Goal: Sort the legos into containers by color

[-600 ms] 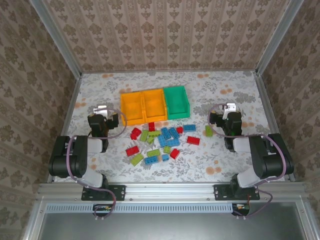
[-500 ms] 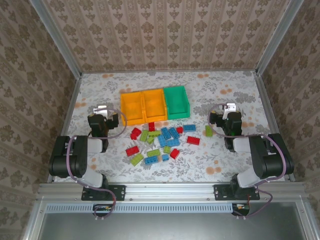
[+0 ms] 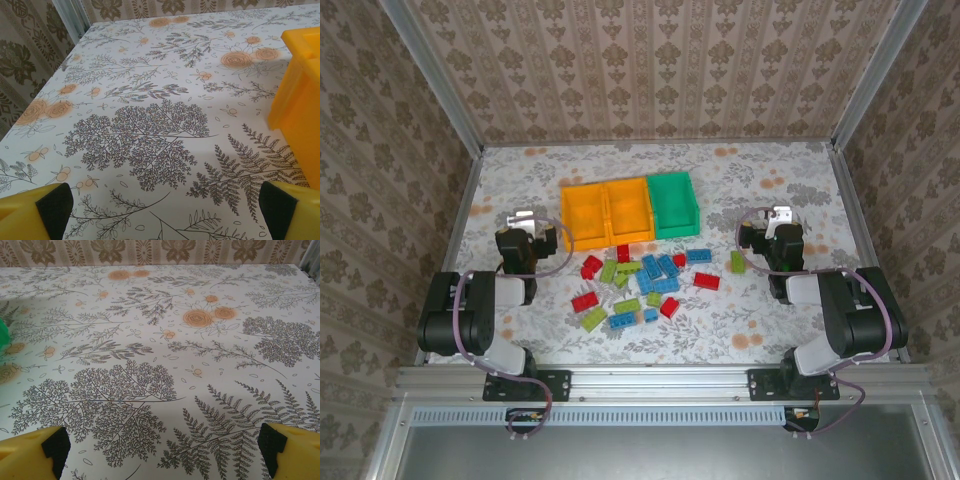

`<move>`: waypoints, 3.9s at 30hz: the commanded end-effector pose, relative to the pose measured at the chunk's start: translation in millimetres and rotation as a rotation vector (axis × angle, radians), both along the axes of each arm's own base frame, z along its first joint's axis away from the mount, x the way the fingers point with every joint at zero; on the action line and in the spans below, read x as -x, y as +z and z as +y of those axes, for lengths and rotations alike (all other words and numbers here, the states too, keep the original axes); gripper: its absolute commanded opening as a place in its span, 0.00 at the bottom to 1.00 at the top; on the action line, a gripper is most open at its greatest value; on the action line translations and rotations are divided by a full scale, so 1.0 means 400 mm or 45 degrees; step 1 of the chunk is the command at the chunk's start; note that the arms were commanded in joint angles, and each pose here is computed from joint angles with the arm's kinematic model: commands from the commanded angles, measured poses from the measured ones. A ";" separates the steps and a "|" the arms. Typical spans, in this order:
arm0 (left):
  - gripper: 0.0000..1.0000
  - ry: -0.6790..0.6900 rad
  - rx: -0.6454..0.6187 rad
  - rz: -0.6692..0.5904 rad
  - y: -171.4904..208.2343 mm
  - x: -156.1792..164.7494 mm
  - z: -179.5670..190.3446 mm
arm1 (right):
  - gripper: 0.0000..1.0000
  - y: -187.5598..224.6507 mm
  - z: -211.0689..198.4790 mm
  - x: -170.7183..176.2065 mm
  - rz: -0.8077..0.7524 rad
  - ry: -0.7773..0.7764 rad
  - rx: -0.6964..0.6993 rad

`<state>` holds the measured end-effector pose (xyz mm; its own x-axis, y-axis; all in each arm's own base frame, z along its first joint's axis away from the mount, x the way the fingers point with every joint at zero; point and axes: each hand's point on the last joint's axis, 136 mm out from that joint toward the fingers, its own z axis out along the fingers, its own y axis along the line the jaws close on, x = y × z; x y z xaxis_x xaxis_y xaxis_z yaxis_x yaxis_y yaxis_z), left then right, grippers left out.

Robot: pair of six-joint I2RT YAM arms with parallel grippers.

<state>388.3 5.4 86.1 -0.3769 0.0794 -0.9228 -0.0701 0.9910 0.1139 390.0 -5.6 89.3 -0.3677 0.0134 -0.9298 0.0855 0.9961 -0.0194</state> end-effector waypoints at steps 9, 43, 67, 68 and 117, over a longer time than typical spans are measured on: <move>1.00 0.017 -0.015 -0.038 0.023 -0.021 0.012 | 1.00 0.022 0.001 -0.023 -0.036 0.013 -0.008; 1.00 -0.300 0.049 0.041 0.297 0.189 -0.321 | 0.84 -0.020 0.181 0.169 1.010 0.121 -0.249; 1.00 -0.378 0.024 -0.033 0.317 0.206 -0.339 | 0.57 -0.192 0.181 0.191 1.322 0.053 -0.046; 1.00 -0.377 0.022 -0.034 0.317 0.207 -0.338 | 0.54 -0.193 0.181 0.190 1.323 0.055 -0.045; 1.00 0.045 0.330 0.333 0.149 0.153 -0.167 | 0.43 0.003 0.847 -0.191 0.869 0.508 -0.342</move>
